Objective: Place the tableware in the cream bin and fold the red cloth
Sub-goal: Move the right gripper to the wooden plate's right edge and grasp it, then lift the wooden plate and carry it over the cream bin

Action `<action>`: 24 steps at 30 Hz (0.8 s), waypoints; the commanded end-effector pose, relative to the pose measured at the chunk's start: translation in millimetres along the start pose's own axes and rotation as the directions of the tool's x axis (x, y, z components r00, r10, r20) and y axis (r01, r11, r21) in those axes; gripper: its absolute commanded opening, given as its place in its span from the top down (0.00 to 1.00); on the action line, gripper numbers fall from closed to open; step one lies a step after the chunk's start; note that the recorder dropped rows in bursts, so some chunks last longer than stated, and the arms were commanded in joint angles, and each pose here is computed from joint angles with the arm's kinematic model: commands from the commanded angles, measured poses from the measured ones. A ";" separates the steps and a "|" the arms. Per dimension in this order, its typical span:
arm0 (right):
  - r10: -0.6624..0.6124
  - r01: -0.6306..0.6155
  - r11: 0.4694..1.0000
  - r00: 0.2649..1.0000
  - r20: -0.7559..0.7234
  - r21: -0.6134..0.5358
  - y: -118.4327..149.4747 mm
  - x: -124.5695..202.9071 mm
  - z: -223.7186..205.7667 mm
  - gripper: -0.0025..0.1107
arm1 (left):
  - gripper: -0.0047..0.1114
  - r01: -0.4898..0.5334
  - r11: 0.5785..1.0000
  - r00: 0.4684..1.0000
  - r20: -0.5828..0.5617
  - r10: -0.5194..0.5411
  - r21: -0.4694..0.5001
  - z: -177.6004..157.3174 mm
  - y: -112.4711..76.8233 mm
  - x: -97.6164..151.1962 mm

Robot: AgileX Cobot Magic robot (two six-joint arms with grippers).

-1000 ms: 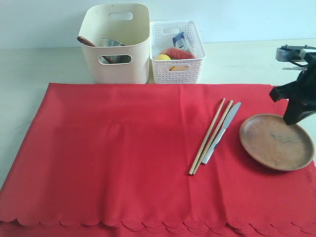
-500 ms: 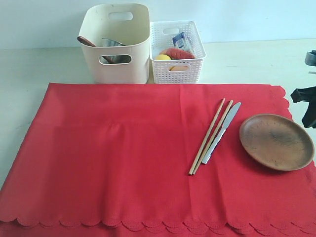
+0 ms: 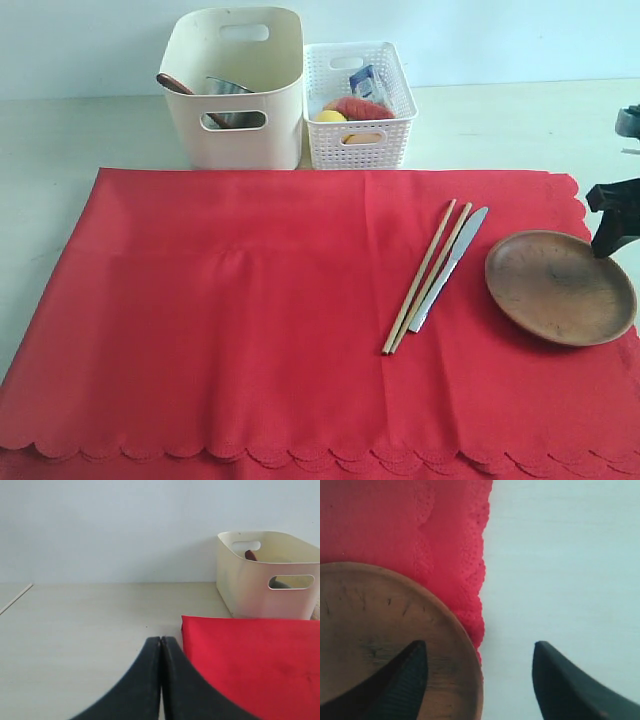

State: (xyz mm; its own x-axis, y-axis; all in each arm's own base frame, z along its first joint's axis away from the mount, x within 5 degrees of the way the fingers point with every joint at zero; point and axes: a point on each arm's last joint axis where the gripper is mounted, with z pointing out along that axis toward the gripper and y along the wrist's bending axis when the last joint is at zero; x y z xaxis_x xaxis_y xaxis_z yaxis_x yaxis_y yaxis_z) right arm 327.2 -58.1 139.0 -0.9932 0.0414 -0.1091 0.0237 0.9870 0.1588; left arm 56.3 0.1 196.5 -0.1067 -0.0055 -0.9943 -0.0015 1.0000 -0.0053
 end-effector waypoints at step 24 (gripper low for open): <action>-0.056 0.061 0.990 0.997 0.044 -0.125 12.5 -1.3 -8.3 0.98 | 0.94 0.007 1.000 1.000 0.008 -0.007 -0.002 -0.2 0.1 0.2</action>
State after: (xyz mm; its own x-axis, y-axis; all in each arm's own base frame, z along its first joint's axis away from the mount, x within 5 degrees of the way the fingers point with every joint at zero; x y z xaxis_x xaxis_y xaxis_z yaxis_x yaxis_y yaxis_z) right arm 329.8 -46.5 137.3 -0.9909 -0.0061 -0.1345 -0.0443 0.9580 0.2832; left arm 56.3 0.1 196.5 -0.1067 -0.0055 -0.9943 -0.0015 1.0000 -0.0053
